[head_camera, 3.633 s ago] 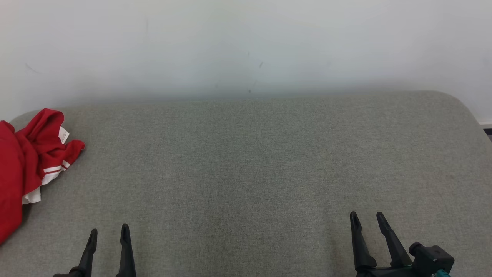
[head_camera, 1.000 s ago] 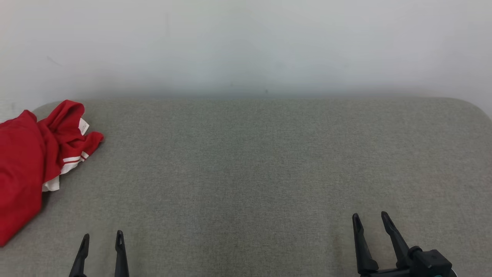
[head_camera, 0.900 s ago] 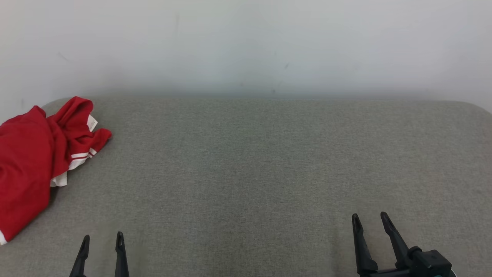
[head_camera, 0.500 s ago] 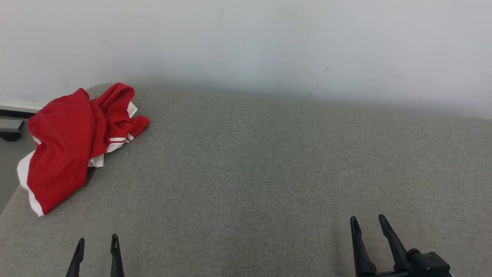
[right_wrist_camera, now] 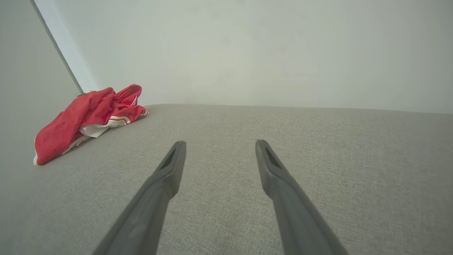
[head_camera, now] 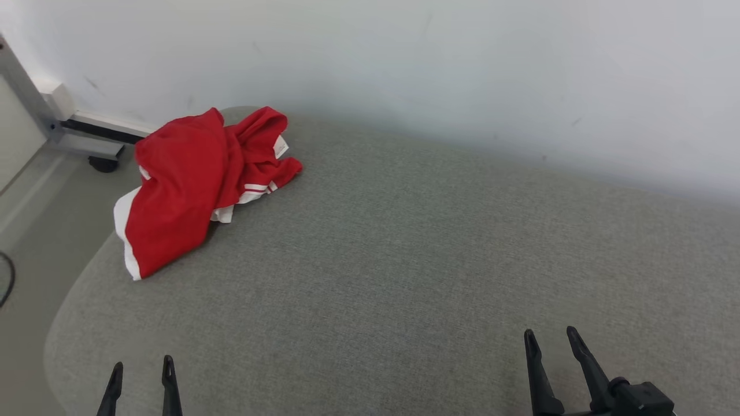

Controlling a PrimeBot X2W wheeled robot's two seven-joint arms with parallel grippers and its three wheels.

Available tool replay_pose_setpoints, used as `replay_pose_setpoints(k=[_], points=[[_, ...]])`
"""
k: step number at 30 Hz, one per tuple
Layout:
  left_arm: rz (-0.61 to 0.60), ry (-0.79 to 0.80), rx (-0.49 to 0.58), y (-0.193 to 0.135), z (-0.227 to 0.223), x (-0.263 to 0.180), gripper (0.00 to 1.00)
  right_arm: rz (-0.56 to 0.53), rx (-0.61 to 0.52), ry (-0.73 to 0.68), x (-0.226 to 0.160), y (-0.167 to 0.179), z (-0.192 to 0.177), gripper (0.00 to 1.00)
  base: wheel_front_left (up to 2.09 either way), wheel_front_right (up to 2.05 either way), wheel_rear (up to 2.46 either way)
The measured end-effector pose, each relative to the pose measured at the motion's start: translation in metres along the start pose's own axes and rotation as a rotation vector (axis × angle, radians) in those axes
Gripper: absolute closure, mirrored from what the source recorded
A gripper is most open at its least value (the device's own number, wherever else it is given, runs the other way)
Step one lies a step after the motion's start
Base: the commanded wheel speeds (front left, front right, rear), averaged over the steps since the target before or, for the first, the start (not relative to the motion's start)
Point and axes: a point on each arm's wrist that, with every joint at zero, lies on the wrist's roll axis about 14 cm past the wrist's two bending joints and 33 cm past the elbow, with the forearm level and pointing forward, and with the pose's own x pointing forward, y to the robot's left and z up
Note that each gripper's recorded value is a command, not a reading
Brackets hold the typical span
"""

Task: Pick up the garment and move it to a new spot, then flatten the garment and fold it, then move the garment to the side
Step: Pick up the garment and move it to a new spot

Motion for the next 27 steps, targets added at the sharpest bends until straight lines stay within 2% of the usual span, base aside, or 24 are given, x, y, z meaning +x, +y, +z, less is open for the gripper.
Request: replay_pose_setpoints(k=[6,14,22,27], points=[[0.093,0.001,-0.002,0.030,-0.001,-0.020,0.00,0.085,0.007,0.016,0.010,0.027,-0.004,0.00,0.00,0.00,0.00],[0.153,-0.008,-0.008,0.049,0.001,-0.035,0.00,0.147,0.001,0.015,0.017,0.047,-0.003,0.00,0.00,0.00,0.00],[0.150,0.003,-0.005,0.048,-0.002,-0.032,0.00,0.137,0.006,0.020,0.014,0.044,-0.005,0.00,0.00,0.00,0.00],[0.137,-0.035,-0.014,0.044,0.011,-0.011,0.00,0.114,0.003,0.020,0.014,0.035,-0.006,0.00,0.00,0.00,0.00]])
